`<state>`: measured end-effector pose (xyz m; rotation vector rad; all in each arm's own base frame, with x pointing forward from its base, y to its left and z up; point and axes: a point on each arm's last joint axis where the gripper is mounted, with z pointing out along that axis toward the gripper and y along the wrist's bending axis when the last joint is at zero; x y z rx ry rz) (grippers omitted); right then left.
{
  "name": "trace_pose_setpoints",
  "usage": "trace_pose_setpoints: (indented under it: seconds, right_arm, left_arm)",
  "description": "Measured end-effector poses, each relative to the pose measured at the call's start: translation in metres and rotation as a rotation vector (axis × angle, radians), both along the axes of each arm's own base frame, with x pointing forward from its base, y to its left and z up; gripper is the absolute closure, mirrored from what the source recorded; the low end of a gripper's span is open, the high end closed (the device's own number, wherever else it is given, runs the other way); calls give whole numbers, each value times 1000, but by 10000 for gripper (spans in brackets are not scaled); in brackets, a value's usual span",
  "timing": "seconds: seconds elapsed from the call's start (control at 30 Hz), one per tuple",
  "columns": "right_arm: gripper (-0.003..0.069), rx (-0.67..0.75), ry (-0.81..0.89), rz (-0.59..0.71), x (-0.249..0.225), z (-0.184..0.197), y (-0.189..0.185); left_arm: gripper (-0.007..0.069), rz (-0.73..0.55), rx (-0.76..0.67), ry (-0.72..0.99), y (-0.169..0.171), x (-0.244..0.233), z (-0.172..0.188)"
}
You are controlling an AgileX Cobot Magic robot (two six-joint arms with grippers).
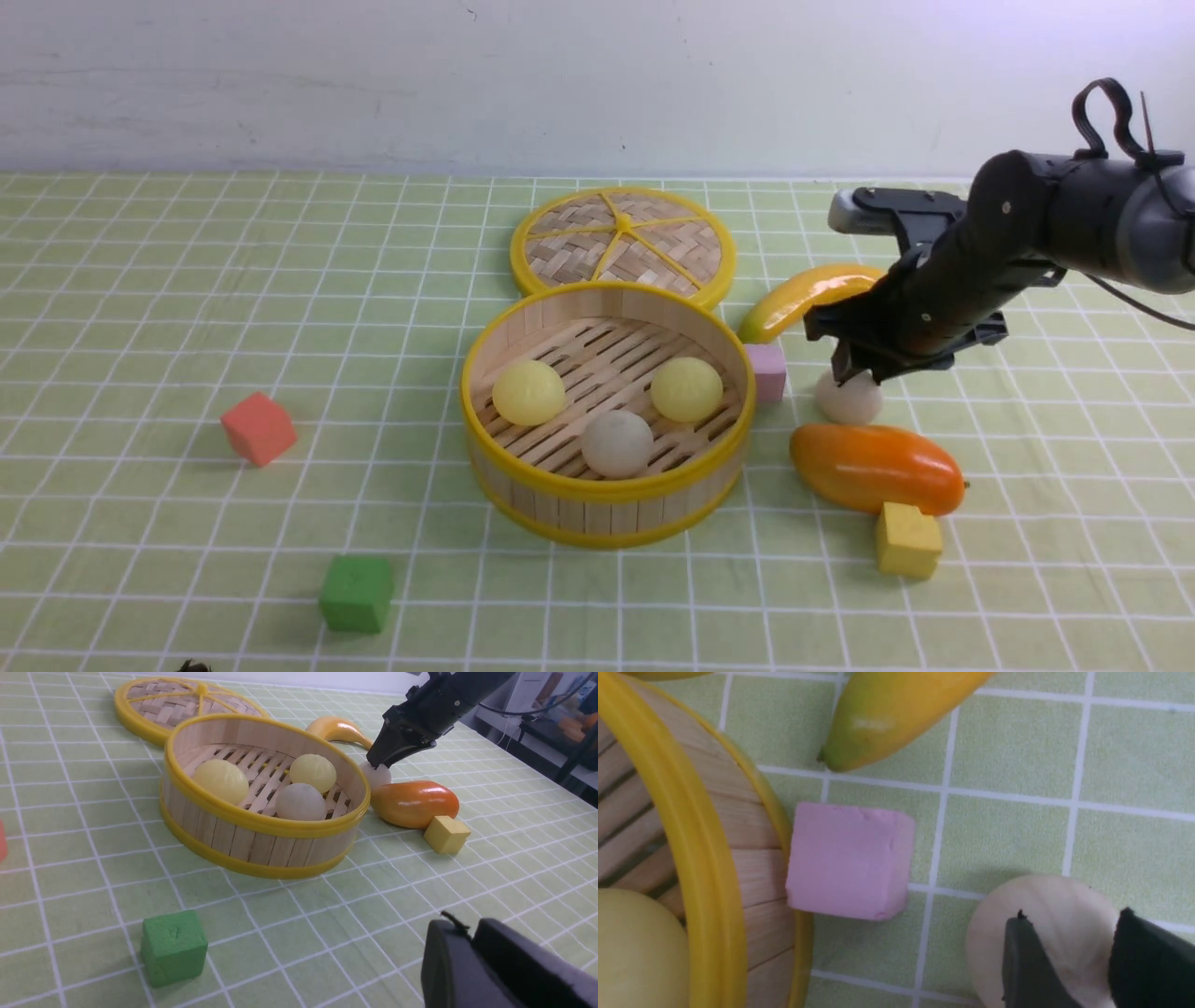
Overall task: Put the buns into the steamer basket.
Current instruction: Use the right arm to grab a steamed stuffed bun, then use the right arm to put the steamed stuffed bun into the steamer
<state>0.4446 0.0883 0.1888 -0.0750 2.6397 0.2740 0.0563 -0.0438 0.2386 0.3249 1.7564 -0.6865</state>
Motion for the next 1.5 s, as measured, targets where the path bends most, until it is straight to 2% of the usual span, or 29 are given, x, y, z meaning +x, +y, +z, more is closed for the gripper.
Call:
trace_pose_setpoints:
  seconds: [0.17,0.33,0.4,0.5,0.6,0.67,0.77,0.8,0.9,1.0,1.1,1.23,1.27,1.3,1.37,1.5]
  right_arm:
    - [491,-7,-1,11,1,-2,0]
    - [510,-13,-4,23,1,-2,0]
    - [543,-20,-6,36,0,-2,0]
    - [638,-37,-12,69,0,-2,0]
    - [658,-45,-9,88,-2,1,0]
    - [658,-46,-11,98,-5,10,0]
    - [658,-23,-99,122,-17,54,5]
    - [658,-20,-109,124,-18,58,6]
    - [658,54,-252,191,-36,105,29]
    - [658,145,-307,243,-44,121,54]
    - [657,199,-302,286,-42,109,76]
    - [654,228,-306,361,-32,65,117]
    - [654,230,-307,365,-32,65,118]
    - [649,233,-299,368,-27,47,128]
    - [641,237,-293,363,-23,33,135]
    - [548,225,-278,339,-14,6,139]
  left_arm:
    - [551,0,0,0,0,0,0]
    - [548,0,0,0,0,0,0]
    - [545,0,0,0,0,0,0]
    - [543,0,0,0,0,0,0]
    - [539,0,0,0,0,0,0]
    - [536,0,0,0,0,0,0]
    - [533,0,0,0,0,0,0]
    - [533,0,0,0,0,0,0]
    - [533,0,0,0,0,0,0]
    - [528,0,0,0,0,0,0]
    - [524,0,0,0,0,0,0]
    - [523,0,0,0,0,0,0]
    - [523,0,0,0,0,0,0]
    - [522,0,0,0,0,0,0]
    - [521,0,0,0,0,0,0]
    - [515,0,0,0,0,0,0]
